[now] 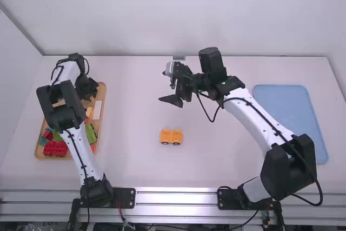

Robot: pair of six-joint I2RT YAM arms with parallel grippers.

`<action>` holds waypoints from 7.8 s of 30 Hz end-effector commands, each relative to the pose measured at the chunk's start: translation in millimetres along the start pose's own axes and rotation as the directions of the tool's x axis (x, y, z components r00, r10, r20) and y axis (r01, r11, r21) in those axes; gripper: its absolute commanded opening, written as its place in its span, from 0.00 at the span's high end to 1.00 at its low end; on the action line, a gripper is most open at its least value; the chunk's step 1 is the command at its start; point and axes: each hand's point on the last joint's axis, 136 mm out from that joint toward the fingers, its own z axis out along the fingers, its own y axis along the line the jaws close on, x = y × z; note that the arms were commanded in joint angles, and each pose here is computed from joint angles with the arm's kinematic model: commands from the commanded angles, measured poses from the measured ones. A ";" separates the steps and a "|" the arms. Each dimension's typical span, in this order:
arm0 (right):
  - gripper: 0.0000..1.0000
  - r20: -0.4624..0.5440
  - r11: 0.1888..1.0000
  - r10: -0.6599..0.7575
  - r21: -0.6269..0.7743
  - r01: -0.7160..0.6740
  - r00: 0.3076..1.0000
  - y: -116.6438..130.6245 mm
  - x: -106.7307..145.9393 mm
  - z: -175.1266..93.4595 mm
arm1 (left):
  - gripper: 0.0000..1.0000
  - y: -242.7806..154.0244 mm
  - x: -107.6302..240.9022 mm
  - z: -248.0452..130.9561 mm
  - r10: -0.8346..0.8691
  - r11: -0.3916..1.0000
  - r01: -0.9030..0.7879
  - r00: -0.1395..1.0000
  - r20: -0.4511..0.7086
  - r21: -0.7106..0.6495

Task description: Assemble lego blocks to make yellow taxi

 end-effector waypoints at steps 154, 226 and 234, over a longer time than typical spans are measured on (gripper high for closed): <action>1.00 0.558 -0.685 0.689 0.711 -0.162 -0.463 96.0 288.6 -62.5 | 0.01 -126.6 211.8 -225.1 0.106 0.187 -0.935 0.325 0.940 0.302; 0.01 0.023 -0.052 0.998 0.836 -0.547 -0.060 -26.2 200.2 -141.6 | 0.01 -126.9 213.4 -205.4 0.166 0.196 -0.930 0.344 0.924 0.311; 0.02 -0.390 0.448 0.799 0.894 -0.019 0.458 -125.6 196.6 -189.3 | 0.01 -123.3 217.6 -189.6 0.246 0.180 -0.958 0.262 0.933 0.222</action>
